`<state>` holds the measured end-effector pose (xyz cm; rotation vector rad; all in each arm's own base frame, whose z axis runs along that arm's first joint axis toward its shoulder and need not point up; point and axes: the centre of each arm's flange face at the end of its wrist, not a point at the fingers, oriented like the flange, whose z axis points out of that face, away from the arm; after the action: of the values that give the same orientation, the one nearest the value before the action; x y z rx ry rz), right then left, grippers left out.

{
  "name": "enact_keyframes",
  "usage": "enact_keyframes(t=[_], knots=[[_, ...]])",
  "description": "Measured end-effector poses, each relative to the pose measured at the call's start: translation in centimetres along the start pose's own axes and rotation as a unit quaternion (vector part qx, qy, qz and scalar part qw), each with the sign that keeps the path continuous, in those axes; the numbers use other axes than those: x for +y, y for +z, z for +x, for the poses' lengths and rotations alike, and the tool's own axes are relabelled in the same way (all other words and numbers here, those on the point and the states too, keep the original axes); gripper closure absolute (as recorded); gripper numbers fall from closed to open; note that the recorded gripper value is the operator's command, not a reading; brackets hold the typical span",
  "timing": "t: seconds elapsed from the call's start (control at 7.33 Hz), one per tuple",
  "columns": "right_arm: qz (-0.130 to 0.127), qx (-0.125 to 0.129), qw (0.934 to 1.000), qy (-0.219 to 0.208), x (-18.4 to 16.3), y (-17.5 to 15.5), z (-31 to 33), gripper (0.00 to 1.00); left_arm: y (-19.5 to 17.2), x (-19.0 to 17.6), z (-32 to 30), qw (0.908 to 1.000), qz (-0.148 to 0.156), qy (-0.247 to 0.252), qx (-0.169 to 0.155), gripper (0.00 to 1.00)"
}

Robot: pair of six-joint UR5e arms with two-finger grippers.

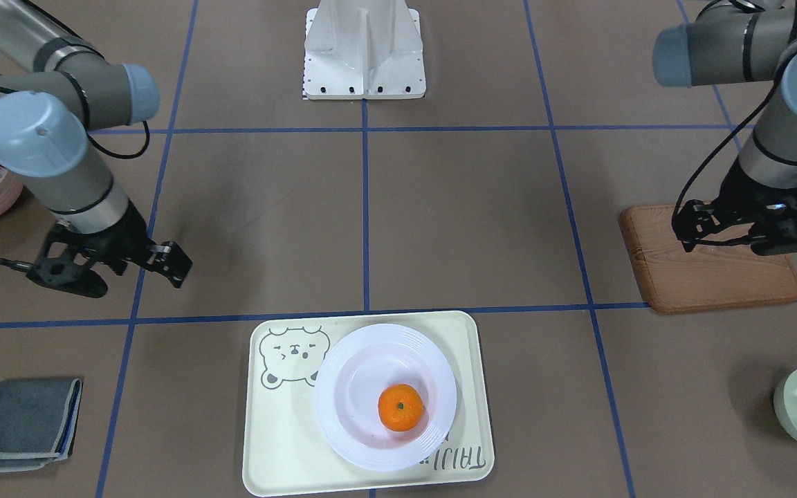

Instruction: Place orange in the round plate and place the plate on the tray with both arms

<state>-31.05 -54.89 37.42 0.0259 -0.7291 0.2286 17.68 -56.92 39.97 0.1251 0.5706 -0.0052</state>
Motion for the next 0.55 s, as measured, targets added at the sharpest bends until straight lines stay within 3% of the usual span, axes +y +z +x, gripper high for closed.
enact_keyframes(t=[0.27,0.55], knots=[[-0.016,0.026,0.9951,-0.094,-2.4,-2.1,12.9,0.00,-0.5,0.6,-9.5,0.9961,-0.016,0.085,0.018,0.01],[-0.030,0.033,0.9801,-0.193,-3.9,-3.8,25.4,0.00,-1.1,2.1,-17.9,0.9918,-0.018,0.125,0.019,0.01]])
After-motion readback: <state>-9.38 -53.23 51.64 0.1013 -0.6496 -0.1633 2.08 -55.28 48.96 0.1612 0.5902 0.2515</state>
